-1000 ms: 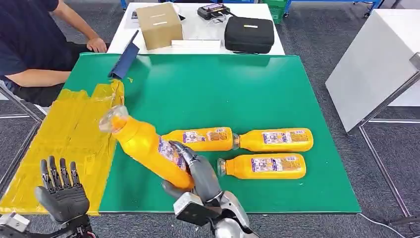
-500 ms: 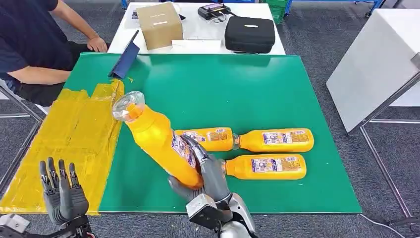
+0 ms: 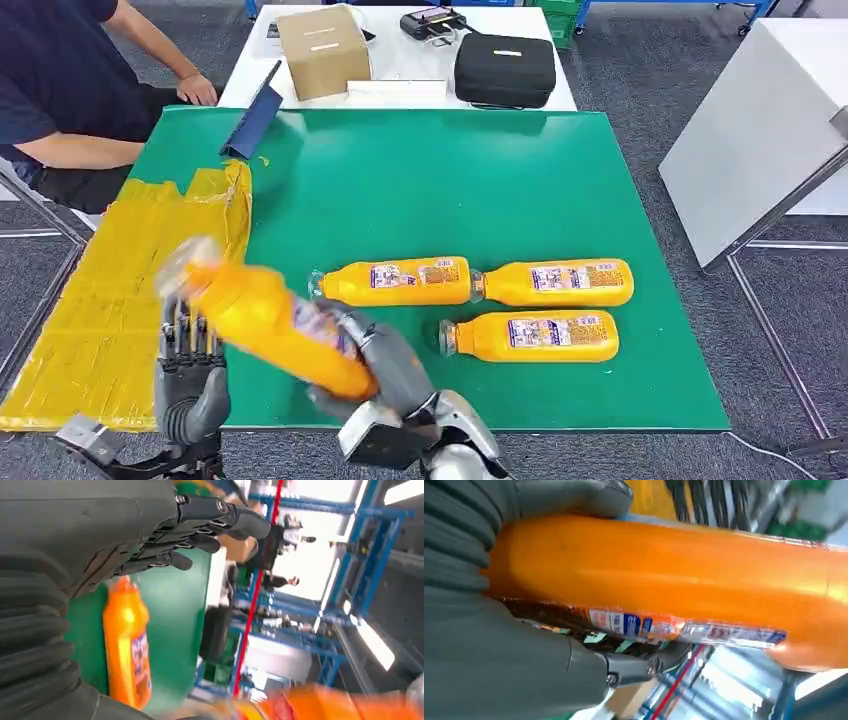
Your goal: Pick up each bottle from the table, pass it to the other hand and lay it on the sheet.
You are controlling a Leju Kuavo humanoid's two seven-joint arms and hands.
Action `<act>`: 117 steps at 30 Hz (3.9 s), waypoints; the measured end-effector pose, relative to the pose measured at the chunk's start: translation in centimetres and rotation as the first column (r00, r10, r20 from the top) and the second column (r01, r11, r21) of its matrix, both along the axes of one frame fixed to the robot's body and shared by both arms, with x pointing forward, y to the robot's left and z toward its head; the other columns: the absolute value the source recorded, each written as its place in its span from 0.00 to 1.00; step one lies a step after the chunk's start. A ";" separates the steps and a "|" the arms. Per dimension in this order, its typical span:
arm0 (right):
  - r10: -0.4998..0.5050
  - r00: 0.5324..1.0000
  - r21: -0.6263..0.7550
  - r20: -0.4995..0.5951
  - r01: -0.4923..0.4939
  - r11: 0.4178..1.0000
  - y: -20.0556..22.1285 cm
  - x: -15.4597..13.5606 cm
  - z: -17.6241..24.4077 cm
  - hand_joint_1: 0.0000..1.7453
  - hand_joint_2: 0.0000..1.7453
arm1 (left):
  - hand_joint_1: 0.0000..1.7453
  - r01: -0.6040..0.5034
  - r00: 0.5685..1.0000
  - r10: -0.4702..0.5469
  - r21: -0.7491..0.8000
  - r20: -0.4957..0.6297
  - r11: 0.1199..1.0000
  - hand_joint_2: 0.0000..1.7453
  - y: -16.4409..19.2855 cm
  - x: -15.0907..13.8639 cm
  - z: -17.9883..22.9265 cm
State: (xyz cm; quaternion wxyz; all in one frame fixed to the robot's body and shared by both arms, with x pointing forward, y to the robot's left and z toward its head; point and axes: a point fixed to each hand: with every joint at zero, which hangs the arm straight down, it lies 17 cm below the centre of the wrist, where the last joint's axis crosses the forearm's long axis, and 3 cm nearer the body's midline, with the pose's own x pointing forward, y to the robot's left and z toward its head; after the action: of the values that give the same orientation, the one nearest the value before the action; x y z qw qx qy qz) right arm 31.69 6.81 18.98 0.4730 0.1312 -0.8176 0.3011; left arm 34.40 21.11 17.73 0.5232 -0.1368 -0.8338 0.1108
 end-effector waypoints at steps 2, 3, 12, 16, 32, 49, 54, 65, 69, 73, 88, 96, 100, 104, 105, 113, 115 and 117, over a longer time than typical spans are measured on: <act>0.012 1.000 -0.010 -0.006 -0.012 1.000 0.5 -0.1 -0.4 1.00 1.00 | 0.00 0.015 1.000 -0.015 0.004 0.005 1.000 1.00 -0.6 0.0 0.1; 0.015 1.000 -0.015 -0.008 -0.015 1.000 0.6 -0.1 -0.6 1.00 1.00 | 0.00 0.021 1.000 -0.021 0.005 0.007 1.000 1.00 -0.7 -0.1 0.2; 0.177 0.984 -0.083 -0.023 -0.179 0.980 3.9 -2.4 -2.1 1.00 1.00 | 0.00 0.078 0.997 -0.078 -0.016 0.019 0.997 1.00 -1.3 -0.4 0.0; 0.211 0.977 -0.105 -0.014 -0.211 0.972 4.8 -2.8 -2.3 1.00 1.00 | 0.00 0.092 0.996 -0.092 -0.009 0.018 0.996 1.00 -1.2 -0.5 -0.5; 0.295 0.955 -0.200 -0.039 -0.296 0.934 6.6 -4.0 -5.0 1.00 1.00 | 0.00 0.208 0.976 -0.218 0.207 0.027 0.956 1.00 -5.1 -1.7 -1.9; 0.270 0.961 -0.436 -0.059 -0.268 0.859 7.3 -2.9 -10.6 1.00 1.00 | 0.00 0.253 0.966 -0.256 0.299 -0.033 0.920 1.00 -5.0 -2.8 -4.6; 0.278 0.959 -0.455 -0.055 -0.272 0.848 7.5 -2.8 -10.9 1.00 1.00 | 1.00 0.256 0.966 -0.255 0.310 -0.045 0.916 1.00 -4.9 -2.8 -5.0; 0.279 0.959 -0.477 -0.058 -0.272 0.836 7.7 -2.7 -11.5 1.00 1.00 | 1.00 0.249 0.969 -0.241 0.286 -0.061 0.925 1.00 -4.2 -2.7 -5.6; 0.282 0.958 -0.479 -0.058 -0.274 0.834 7.8 -2.8 -11.6 1.00 1.00 | 1.00 0.246 0.969 -0.239 0.284 -0.061 0.927 1.00 -4.1 -2.7 -5.6; 0.283 0.958 -0.480 -0.057 -0.275 0.833 7.8 -2.8 -11.6 1.00 1.00 | 1.00 0.246 0.969 -0.239 0.276 -0.060 0.929 1.00 -3.9 -2.7 -5.6; 0.064 0.997 -0.487 0.033 -0.040 0.872 5.0 0.3 -10.3 0.00 0.00 | 1.00 0.154 0.988 -0.138 0.344 -0.070 0.926 1.00 -3.3 -2.1 -5.2; -0.198 0.978 -0.422 0.067 0.208 0.883 -5.2 7.9 -6.4 0.00 0.00 | 1.00 -0.336 0.920 0.352 0.807 0.171 0.486 1.00 3.3 1.1 -2.7; -0.271 0.957 -0.412 0.102 0.289 0.864 -8.9 10.4 -4.9 0.00 0.00 | 1.00 -0.462 0.828 0.423 0.876 0.368 0.142 1.00 4.8 2.2 -1.2; -0.312 0.943 -0.410 0.117 0.332 0.849 -11.2 11.8 -4.3 0.00 0.00 | 1.00 -0.489 0.779 0.441 0.872 0.446 -0.018 1.00 5.5 2.7 -0.8; -0.318 0.940 -0.410 0.121 0.339 0.847 -11.6 12.2 -4.1 0.00 0.00 | 1.00 -0.492 0.756 0.425 0.860 0.498 -0.131 1.00 5.6 3.0 -0.8; -0.325 0.935 -0.439 0.140 0.353 0.826 -13.5 15.7 -2.8 0.00 0.00 | 1.00 -0.308 0.727 0.470 0.849 0.501 -0.429 1.00 8.7 8.7 -4.1; -0.327 0.934 -0.444 0.142 0.355 0.823 -13.6 16.0 -2.8 0.00 0.00 | 1.00 -0.314 0.775 0.377 0.827 0.507 -0.467 1.00 7.2 8.7 -5.5; -0.329 0.934 -0.448 0.142 0.357 0.820 -13.7 16.2 -2.9 0.00 0.00 | 1.00 -0.316 0.800 0.321 0.812 0.506 -0.491 1.00 6.5 8.6 -6.4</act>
State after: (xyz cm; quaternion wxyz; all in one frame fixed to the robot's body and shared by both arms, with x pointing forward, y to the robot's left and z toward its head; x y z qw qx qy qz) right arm 47.92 -6.93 16.11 0.5128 -0.1443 -0.7445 0.4025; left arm 42.97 27.59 11.29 0.3401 0.6151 -0.5521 -0.4486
